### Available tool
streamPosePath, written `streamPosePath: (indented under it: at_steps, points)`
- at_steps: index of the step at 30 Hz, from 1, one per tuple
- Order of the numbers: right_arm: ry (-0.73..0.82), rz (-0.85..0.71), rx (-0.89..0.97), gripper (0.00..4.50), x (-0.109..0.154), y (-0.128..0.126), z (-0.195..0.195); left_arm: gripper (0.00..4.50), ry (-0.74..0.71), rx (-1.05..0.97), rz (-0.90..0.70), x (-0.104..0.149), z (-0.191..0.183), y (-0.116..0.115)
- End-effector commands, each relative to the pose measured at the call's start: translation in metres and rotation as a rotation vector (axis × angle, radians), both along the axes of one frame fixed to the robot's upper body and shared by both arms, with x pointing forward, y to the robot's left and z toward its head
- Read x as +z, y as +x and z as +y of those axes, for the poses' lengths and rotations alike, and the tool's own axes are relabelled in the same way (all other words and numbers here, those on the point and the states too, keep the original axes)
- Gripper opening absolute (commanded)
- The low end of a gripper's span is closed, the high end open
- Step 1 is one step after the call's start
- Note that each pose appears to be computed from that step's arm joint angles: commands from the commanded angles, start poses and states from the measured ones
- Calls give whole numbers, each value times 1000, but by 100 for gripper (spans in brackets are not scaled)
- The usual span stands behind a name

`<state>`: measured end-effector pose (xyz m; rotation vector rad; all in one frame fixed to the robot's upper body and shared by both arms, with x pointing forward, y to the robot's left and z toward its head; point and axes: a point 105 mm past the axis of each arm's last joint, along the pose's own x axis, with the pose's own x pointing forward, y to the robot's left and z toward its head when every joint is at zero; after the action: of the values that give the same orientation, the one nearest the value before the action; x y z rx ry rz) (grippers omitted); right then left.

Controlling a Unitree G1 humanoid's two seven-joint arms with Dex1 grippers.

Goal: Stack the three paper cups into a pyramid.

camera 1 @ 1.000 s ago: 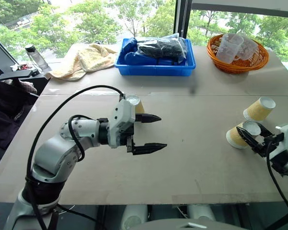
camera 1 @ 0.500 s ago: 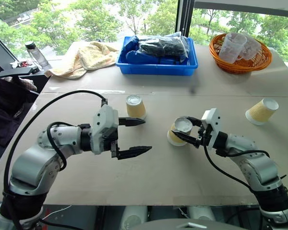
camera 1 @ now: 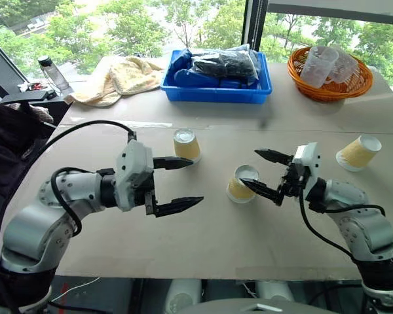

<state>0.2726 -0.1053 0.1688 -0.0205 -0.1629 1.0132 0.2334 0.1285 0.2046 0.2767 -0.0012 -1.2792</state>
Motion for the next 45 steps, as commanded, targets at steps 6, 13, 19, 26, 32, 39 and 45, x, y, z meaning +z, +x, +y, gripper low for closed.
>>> streamPosePath:
  at_steps: [6, 13, 19, 26, 32, 39, 45]
  points:
    - [-33, -137, -649, 448, 27, 42, -120, 450, -75, -68, -83, 25, -49, 29]
    - [-94, -138, -952, 448, 15, 55, -179, 450, -73, -102, -80, 28, -75, 41]
    - [-53, -121, -1175, 448, 11, 67, -210, 450, -72, -75, -85, 30, -80, 49]
    - [1, -64, -1273, 448, 3, 77, -222, 450, -50, -68, -79, 27, -78, 48]
    - [49, -8, -1306, 448, -6, 85, -225, 450, -44, -67, -81, 26, -77, 48]
    - [44, 31, -1299, 448, -15, 87, -225, 450, -55, -47, -83, 27, -75, 50]
    - [44, 48, -1281, 448, -19, 87, -221, 450, -93, -19, -80, 31, -77, 55]
